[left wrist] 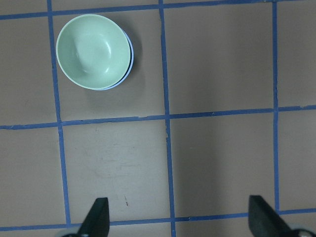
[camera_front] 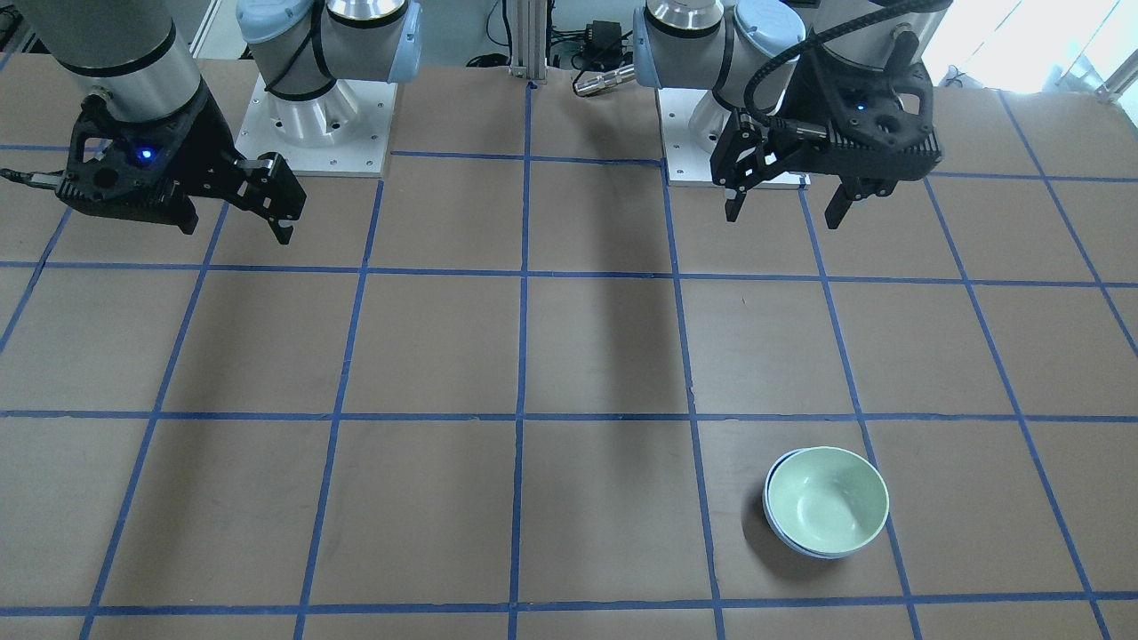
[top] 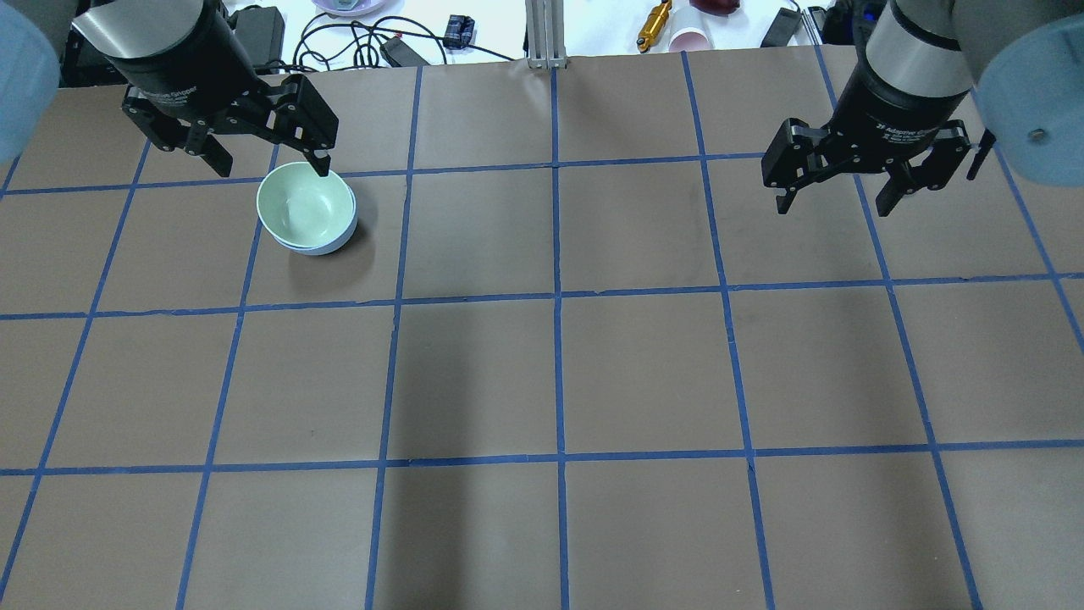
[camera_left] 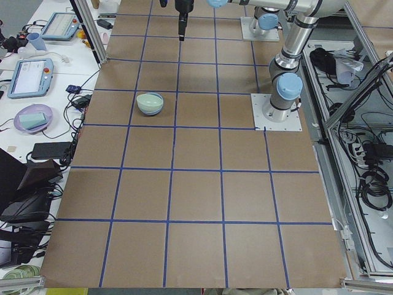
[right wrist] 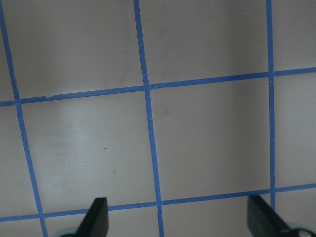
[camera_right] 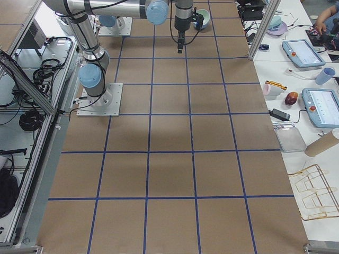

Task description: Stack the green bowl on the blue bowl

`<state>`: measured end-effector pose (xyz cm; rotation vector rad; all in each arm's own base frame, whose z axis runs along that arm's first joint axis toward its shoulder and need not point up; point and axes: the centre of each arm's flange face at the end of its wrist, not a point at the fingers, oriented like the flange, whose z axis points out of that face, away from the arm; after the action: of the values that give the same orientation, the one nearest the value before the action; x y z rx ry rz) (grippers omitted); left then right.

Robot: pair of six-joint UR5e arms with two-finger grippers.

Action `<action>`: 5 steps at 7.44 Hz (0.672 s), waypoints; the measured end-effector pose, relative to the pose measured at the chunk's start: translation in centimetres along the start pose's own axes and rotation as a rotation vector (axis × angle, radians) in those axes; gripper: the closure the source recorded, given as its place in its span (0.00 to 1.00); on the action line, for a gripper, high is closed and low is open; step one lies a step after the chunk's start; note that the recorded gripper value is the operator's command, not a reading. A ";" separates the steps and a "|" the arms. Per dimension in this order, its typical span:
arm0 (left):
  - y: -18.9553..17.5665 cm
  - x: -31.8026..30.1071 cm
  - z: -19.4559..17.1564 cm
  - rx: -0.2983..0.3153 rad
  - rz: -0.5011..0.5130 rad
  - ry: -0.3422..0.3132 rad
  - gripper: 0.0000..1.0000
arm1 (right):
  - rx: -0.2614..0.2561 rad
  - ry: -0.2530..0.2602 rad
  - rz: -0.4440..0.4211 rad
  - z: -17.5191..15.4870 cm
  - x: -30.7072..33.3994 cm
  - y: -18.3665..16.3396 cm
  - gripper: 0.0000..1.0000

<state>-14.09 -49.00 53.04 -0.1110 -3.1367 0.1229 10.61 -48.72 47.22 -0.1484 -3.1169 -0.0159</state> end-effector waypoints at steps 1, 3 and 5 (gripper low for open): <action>0.4 0.1 0.3 -0.005 0.008 0.000 0.00 | 0.000 0.000 0.000 0.0 0.0 0.0 0.00; 0.6 -0.2 0.8 -0.007 0.007 0.000 0.00 | 0.000 0.000 0.000 0.0 0.0 0.0 0.00; 0.6 -0.5 0.8 -0.004 0.001 0.000 0.00 | 0.000 0.000 0.000 0.0 0.0 0.0 0.00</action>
<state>-13.59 -48.53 52.19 -0.1123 -3.1372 0.1164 10.62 -48.72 47.22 -0.1485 -3.1172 -0.0159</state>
